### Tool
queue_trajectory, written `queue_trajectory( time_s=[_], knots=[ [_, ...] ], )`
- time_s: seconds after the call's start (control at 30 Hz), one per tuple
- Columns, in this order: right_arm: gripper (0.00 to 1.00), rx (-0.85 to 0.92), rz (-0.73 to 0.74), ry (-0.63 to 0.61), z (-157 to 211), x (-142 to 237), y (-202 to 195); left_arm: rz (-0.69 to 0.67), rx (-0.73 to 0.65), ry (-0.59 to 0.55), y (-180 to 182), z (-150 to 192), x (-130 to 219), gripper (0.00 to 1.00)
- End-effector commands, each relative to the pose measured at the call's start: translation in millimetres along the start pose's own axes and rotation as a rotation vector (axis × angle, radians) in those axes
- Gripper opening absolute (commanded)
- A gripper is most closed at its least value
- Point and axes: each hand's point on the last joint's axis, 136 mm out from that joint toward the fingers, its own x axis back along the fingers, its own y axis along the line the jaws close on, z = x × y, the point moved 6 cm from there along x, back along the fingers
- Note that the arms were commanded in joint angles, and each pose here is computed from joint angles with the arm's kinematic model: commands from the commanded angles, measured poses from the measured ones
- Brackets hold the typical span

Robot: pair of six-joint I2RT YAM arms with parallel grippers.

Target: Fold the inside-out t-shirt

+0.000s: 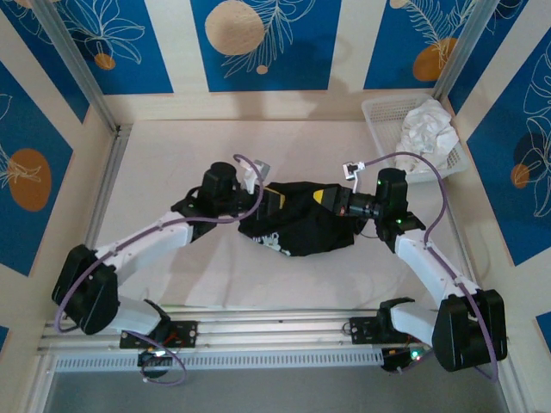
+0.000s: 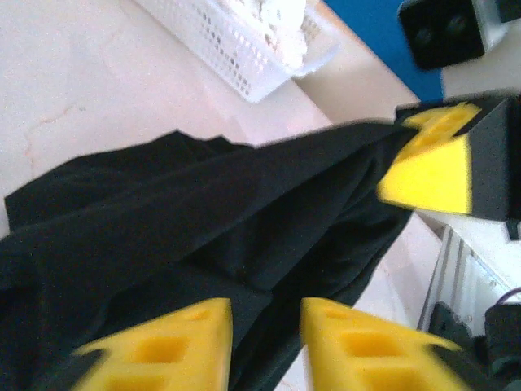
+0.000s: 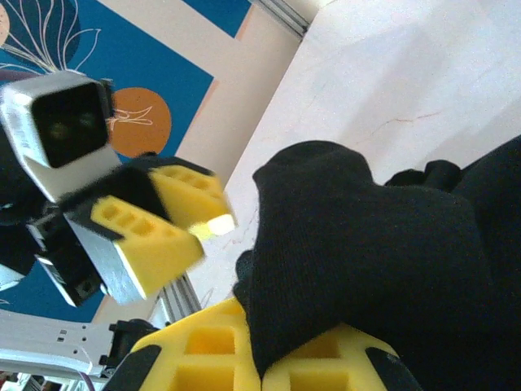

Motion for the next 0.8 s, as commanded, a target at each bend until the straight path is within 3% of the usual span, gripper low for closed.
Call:
queue_trajectory(
  time_s=[0.0, 0.1, 0.23, 0.3, 0.43, 0.5, 0.77],
  knots=[
    [0.00, 0.035, -0.030, -0.019, -12, 0, 13, -0.027, -0.012, 0.054, -2, 6, -16, 0.47],
    [0.00, 0.033, -0.036, -0.016, -11, -2, 13, -0.025, -0.002, 0.083, -1, 9, -34, 0.58],
    [0.00, 0.036, -0.029, -0.013, -10, -2, 13, -0.061, 0.025, 0.096, 10, 10, -49, 0.56],
    [0.00, 0.038, -0.020, -0.015, -9, 0, 12, -0.077, 0.027, 0.104, 15, 11, -53, 0.48],
    [0.00, 0.043, -0.006, -0.028, -11, 6, 10, -0.080, 0.050, 0.109, 25, 14, -54, 0.15],
    [0.00, 0.042, 0.001, -0.034, -11, 8, 8, -0.063, 0.058, 0.093, 27, 13, -50, 0.04],
    [0.00, 0.014, 0.094, -0.055, -16, 15, -2, 0.116, 0.014, -0.035, 7, -9, -7, 0.00]
  ],
)
